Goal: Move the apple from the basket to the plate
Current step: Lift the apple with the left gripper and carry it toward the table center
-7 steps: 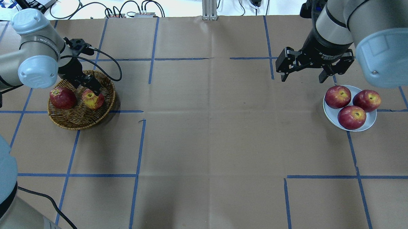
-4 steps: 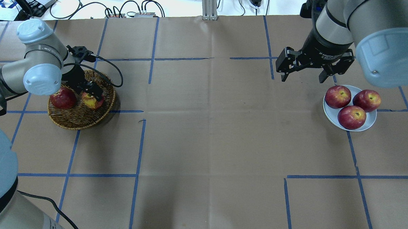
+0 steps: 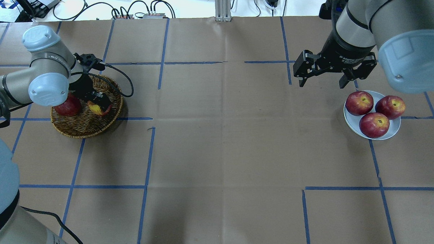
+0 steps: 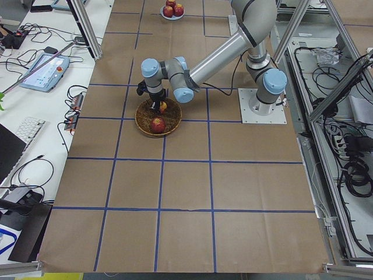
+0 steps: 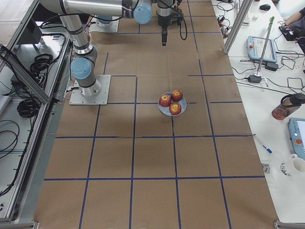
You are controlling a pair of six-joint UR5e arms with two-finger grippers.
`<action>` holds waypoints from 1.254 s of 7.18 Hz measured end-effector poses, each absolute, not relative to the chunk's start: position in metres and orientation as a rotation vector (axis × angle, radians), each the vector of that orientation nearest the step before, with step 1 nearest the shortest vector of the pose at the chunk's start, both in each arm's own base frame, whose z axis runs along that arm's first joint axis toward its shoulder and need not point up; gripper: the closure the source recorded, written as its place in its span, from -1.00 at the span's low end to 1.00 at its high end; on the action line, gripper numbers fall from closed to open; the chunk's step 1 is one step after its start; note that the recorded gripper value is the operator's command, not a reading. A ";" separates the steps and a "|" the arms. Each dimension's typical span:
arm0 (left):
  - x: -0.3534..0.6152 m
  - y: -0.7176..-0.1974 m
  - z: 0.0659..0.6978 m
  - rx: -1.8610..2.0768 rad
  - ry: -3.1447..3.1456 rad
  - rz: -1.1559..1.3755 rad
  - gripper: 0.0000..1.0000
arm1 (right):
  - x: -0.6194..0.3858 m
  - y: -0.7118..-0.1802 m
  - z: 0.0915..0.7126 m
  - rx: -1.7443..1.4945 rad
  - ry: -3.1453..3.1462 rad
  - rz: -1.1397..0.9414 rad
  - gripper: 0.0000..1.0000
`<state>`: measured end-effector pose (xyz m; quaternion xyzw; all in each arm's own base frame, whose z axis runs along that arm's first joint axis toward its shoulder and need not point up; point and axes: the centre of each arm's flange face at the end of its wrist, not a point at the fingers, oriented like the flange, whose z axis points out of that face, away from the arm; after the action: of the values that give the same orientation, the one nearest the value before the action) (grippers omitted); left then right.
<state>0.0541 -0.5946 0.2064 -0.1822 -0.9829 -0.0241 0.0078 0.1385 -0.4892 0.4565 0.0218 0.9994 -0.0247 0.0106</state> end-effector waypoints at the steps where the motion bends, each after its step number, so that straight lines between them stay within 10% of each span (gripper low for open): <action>1: 0.040 -0.594 0.224 -0.552 -3.090 -0.047 -0.07 | 0.139 -0.489 0.456 0.068 3.119 -0.077 -1.00; 4: -0.114 -0.573 0.290 -0.335 -3.146 0.026 -0.07 | 0.139 -0.489 0.456 0.068 3.119 -0.077 -1.00; 9: -0.354 -0.551 0.217 -0.163 -3.174 0.060 -0.08 | 0.138 -0.489 0.456 0.068 3.119 -0.075 -1.00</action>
<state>-0.3543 -0.5515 0.2167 -0.0512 -0.9983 0.0188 -0.0187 0.1385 -0.4894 0.4560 0.0218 0.9994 -0.0241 0.0106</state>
